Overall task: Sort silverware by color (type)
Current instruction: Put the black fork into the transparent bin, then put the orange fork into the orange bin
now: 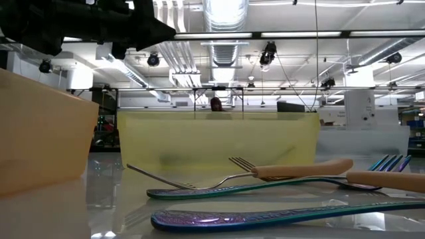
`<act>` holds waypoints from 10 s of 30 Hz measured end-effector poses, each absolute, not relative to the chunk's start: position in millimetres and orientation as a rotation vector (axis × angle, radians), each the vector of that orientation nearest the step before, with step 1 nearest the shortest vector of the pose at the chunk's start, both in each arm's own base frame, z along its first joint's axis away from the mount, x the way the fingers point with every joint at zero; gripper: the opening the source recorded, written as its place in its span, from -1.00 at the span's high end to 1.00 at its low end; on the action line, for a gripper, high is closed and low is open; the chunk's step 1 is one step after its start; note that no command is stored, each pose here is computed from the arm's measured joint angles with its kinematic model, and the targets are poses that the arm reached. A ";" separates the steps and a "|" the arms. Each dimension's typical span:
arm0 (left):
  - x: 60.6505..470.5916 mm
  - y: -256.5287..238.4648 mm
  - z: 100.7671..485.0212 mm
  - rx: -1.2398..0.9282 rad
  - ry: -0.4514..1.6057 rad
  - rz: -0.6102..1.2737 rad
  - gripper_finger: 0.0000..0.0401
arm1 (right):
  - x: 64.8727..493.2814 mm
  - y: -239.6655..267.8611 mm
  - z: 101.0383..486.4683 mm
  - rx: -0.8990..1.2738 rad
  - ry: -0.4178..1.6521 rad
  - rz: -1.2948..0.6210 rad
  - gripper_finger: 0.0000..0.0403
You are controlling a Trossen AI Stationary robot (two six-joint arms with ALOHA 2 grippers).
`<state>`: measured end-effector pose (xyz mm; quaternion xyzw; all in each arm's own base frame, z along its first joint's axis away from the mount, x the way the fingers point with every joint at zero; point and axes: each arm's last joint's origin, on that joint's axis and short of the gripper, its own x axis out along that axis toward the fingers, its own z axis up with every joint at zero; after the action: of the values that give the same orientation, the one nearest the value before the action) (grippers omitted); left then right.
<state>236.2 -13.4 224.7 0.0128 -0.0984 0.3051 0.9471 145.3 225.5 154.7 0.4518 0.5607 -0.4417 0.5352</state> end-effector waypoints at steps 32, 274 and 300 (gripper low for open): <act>236.1 -13.4 224.2 0.028 -0.197 0.621 0.61 | 146.5 222.5 186.5 1.010 1.308 -0.768 0.95; 202.4 -187.6 272.2 -0.860 1.402 0.359 0.61 | 184.7 -81.5 222.1 0.146 1.170 -0.584 0.50; 242.5 -105.6 278.6 -0.189 1.159 0.292 0.49 | 192.6 -84.1 226.0 0.188 1.059 -0.594 0.46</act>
<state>242.5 -105.6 278.6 -0.0890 0.5448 0.1373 0.8225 192.6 -84.1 226.0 0.0884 0.4970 -0.2788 0.8170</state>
